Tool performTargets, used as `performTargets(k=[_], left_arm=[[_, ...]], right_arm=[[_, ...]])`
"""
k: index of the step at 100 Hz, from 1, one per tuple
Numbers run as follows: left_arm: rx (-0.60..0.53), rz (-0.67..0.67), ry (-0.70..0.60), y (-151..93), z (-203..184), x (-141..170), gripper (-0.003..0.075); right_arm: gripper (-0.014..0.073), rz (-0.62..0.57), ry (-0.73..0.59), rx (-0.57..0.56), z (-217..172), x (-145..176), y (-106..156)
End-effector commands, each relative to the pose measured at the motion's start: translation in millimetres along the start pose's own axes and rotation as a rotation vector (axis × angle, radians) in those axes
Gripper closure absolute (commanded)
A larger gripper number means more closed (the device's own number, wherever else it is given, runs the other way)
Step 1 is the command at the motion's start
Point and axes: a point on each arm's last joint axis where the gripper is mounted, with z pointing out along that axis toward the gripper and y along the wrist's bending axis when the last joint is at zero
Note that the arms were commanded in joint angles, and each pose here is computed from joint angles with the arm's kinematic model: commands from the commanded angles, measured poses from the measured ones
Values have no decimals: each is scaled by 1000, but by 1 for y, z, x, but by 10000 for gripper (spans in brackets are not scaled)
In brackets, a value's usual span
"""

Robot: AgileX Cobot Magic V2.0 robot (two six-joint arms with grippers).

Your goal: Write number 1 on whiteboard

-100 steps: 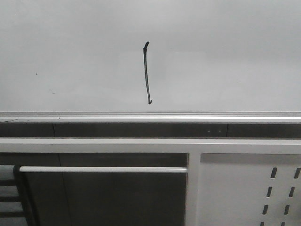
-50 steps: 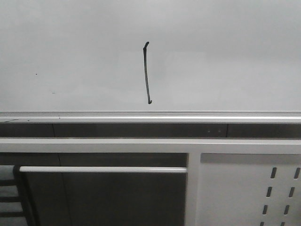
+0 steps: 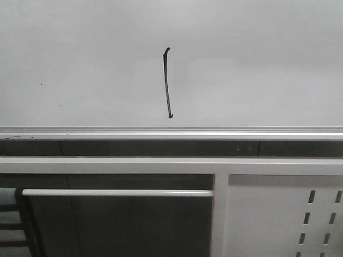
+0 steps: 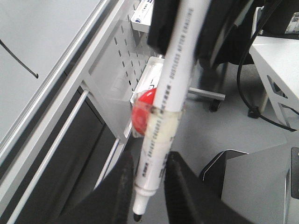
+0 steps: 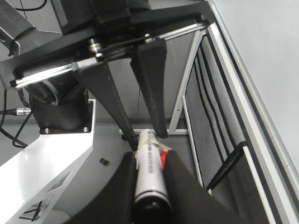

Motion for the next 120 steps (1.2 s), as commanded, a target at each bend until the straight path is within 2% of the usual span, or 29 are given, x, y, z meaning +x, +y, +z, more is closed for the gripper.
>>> performTargets(k=[1, 40, 120], left_arm=[[-20, -12, -69, 3, -5, -13, 609], [22, -27, -24, 5, 3, -11, 692], [23, -26, -23, 5, 3, -11, 683]], right_arm=[[647, -7, -80, 53, -11, -16, -5], [647, 5, -84, 45, -11, -16, -4], [647, 5, -74, 30, -10, -16, -3]])
